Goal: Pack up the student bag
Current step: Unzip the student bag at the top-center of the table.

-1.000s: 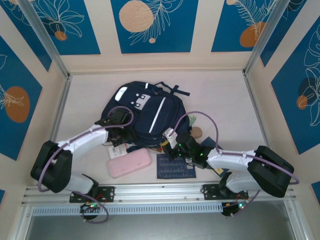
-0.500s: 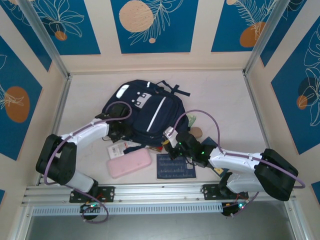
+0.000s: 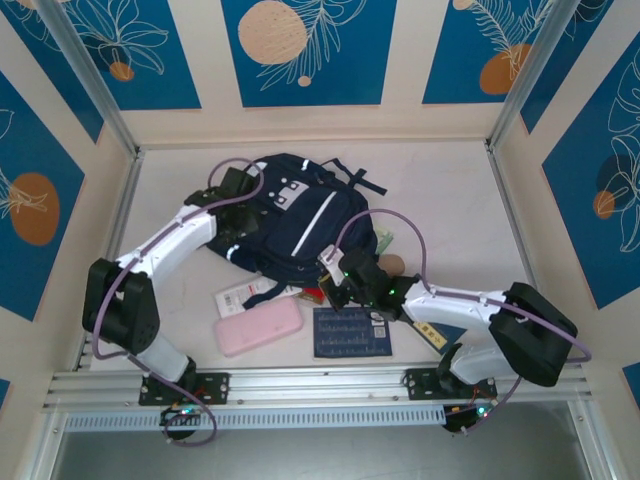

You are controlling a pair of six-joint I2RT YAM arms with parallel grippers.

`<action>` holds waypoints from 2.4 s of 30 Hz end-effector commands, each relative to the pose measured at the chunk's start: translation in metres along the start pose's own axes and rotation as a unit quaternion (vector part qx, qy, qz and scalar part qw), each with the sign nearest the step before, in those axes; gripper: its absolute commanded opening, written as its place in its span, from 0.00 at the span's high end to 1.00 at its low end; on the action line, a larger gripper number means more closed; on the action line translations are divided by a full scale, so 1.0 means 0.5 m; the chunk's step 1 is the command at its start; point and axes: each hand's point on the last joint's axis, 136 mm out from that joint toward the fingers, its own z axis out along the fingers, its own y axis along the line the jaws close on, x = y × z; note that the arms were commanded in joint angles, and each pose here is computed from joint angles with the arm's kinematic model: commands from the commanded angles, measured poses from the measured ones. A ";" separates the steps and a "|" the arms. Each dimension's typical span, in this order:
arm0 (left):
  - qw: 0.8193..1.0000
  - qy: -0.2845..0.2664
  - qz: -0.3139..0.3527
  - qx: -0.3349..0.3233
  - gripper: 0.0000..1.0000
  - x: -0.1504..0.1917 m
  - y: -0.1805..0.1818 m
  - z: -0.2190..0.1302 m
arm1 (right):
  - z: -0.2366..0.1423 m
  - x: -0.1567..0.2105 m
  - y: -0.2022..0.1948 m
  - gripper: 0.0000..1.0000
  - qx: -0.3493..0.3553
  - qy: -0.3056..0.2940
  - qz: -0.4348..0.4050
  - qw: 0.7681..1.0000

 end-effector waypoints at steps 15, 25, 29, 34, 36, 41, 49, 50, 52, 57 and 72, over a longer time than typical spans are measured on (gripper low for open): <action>0.957 0.127 -0.186 0.180 0.26 0.163 -0.045 -0.036 | 0.065 -0.114 0.077 1.00 -0.078 -0.062 0.105 0.989; 0.945 0.149 -0.216 0.194 0.28 0.163 -0.080 -0.012 | 0.068 -0.109 0.077 1.00 -0.082 -0.065 0.123 0.987; 0.949 0.135 -0.217 0.184 0.31 0.149 -0.078 -0.003 | 0.073 -0.108 0.078 1.00 -0.082 -0.064 0.122 0.987; 0.945 0.142 -0.226 0.189 0.37 0.142 -0.095 0.012 | 0.073 -0.107 0.076 1.00 -0.080 -0.064 0.123 0.987; 0.942 0.147 -0.234 0.191 0.42 0.145 -0.100 0.019 | 0.074 -0.104 0.075 1.00 -0.079 -0.063 0.124 0.987; 0.939 0.144 -0.236 0.202 0.62 0.136 -0.111 0.017 | 0.076 -0.099 0.074 1.00 -0.078 -0.060 0.126 0.987; 0.938 0.154 -0.236 0.200 0.70 0.141 -0.112 0.019 | 0.078 -0.103 0.076 1.00 -0.080 -0.059 0.124 0.987; 0.938 0.155 -0.236 0.201 0.70 0.143 -0.112 0.017 | 0.077 -0.102 0.076 1.00 -0.079 -0.059 0.124 0.987; 0.939 0.151 -0.235 0.202 0.69 0.139 -0.110 0.009 | 0.076 -0.102 0.074 1.00 -0.077 -0.058 0.124 0.988; 0.938 0.150 -0.233 0.207 0.67 0.135 -0.110 -0.013 | 0.076 -0.098 0.073 1.00 -0.076 -0.057 0.126 0.987; 0.936 0.159 -0.239 0.202 0.65 0.154 -0.099 -0.010 | 0.079 -0.093 0.063 1.00 -0.065 -0.057 0.132 0.988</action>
